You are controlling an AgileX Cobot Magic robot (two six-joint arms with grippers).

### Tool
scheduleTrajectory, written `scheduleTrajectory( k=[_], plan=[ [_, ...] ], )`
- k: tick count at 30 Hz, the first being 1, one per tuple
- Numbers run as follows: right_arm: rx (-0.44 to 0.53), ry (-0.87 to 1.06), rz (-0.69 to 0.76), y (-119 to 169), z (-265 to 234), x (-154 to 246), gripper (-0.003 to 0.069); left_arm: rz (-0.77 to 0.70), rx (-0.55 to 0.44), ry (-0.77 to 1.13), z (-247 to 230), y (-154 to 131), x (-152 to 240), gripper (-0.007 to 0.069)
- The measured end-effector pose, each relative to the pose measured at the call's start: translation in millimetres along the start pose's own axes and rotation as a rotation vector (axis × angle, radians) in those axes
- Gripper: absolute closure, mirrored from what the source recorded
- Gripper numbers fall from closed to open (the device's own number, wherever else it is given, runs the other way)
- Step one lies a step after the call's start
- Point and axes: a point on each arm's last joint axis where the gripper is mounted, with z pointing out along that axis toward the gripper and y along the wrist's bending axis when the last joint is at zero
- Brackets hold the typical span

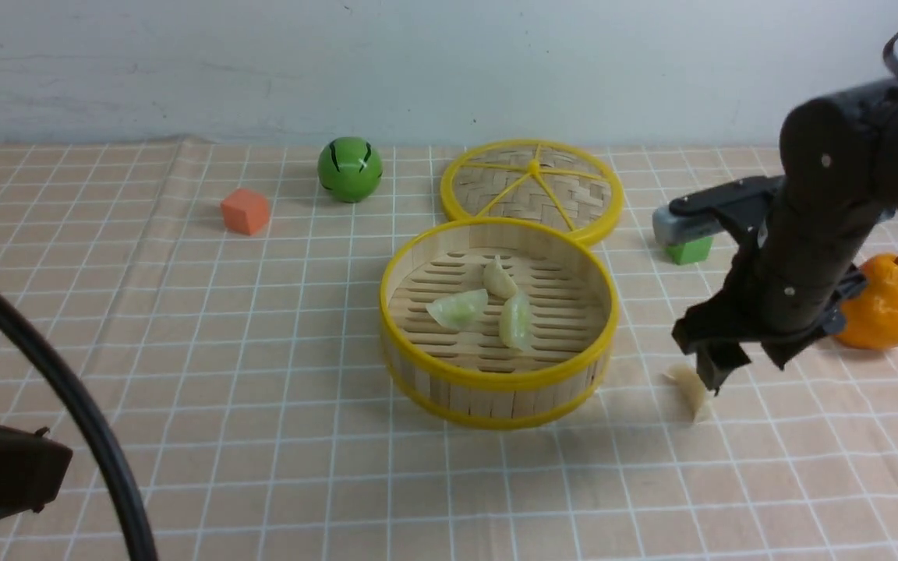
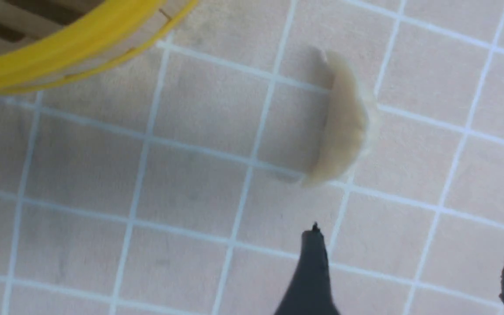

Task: Put the dumplings into the steamer on the table with the brown tablecloth.
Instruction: 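Reach for and grasp a dumpling lying on the table beside the steamer, then place the dumpling in the bamboo steamer basket with the right gripper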

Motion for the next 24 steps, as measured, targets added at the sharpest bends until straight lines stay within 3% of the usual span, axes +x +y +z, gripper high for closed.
scheduleTrajectory(
  k=[9, 15, 16, 17, 24],
  plan=[
    [-0.008, -0.006, 0.025, 3, 55, -8, 0.0139, 0.0, 0.0, 0.0, 1, 0, -1, 0.0625],
    [-0.007, -0.013, 0.029, 3, 59, -9, 0.0351, 0.0, 0.0, 0.0, 1, 0, -1, 0.0621],
    [-0.008, -0.015, 0.029, 3, 59, -9, 0.0435, 0.0, 0.0, 0.0, 1, 0, -1, 0.0621],
    [-0.008, -0.015, 0.029, 3, 59, -9, 0.047, 0.0, 0.0, 0.0, 1, 0, -1, 0.0619],
    [-0.006, -0.011, 0.027, 3, 45, -16, 0.0463, 0.0, -0.003, 0.017, 1, 0, 1, 0.0611]
  ],
)
